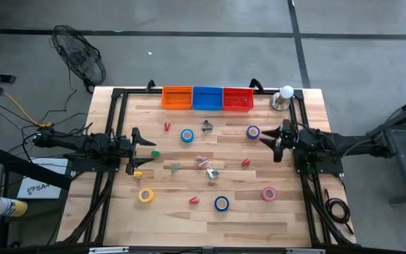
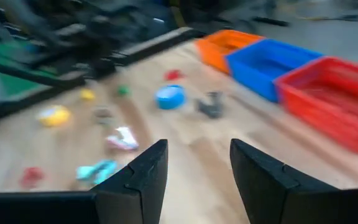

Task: Pick and place Stapler, Stapler remover, tape
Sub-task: Put the dark blue tape into the red bin

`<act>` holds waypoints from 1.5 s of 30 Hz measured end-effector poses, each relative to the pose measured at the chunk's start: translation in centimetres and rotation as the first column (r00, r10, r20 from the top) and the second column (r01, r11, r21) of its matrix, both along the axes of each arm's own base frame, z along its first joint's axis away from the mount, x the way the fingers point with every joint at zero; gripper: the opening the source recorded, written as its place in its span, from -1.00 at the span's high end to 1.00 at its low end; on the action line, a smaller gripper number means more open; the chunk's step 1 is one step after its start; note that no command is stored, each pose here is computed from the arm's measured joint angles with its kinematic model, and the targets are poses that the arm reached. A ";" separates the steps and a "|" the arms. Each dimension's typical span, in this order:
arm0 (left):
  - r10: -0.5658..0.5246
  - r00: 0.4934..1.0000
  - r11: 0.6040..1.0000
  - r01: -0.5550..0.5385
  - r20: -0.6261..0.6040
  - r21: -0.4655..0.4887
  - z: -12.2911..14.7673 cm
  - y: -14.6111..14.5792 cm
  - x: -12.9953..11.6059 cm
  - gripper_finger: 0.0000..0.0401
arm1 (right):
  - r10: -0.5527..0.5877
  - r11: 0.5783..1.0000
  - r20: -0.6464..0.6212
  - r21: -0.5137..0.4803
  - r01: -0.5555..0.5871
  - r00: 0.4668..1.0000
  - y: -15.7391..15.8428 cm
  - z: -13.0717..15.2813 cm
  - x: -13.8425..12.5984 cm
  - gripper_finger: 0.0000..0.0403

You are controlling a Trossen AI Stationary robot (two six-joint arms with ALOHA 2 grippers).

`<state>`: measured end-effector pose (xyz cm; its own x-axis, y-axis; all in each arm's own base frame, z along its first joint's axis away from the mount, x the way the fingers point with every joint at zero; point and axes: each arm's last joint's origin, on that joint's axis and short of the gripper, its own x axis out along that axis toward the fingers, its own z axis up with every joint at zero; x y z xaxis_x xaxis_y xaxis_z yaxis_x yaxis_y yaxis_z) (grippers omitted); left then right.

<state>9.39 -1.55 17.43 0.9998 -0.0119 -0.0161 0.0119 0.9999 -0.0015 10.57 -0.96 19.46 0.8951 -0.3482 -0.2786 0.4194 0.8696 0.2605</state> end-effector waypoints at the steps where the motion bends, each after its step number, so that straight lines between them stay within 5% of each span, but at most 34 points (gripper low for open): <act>1: 0.000 1.000 1.000 0.000 0.000 0.000 0.0 0.0 0.0 -0.40 | -0.028 1.000 -0.032 -0.010 0.028 0.999 -0.1 0.5 0.1 0.18; 9: 0.000 1.000 1.000 0.000 0.000 0.000 0.0 0.0 0.0 -0.40 | -0.056 0.994 -0.286 -0.102 0.028 0.957 -0.2 4.1 1.9 0.18; 16: 0.000 1.000 1.000 0.000 0.000 0.000 0.0 0.0 0.0 -0.40 | -0.047 0.983 -0.535 -0.176 -0.057 0.844 -0.5 4.8 4.5 0.18; 23: 0.000 1.000 1.000 0.000 0.000 0.000 0.0 0.0 0.0 -0.40 | 0.086 0.992 -0.707 -0.008 -0.129 0.702 -2.9 2.3 6.9 0.18; 33: 0.000 1.000 1.000 0.000 0.000 0.000 0.0 0.0 0.0 -0.40 | 0.203 0.978 -0.775 0.132 -0.162 0.598 -6.4 -0.6 8.0 0.18; 45: 0.000 1.000 1.000 0.000 0.000 0.000 0.0 0.0 0.0 -0.40 | 0.233 0.967 -0.801 0.131 -0.217 0.552 -7.5 -0.8 7.7 0.18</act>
<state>9.39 -1.55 17.44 0.9998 -0.0118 -0.0159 0.0118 0.9999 -0.0016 18.28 -8.47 18.65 0.3455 -0.1569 -0.9252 0.2521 0.9652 -0.0695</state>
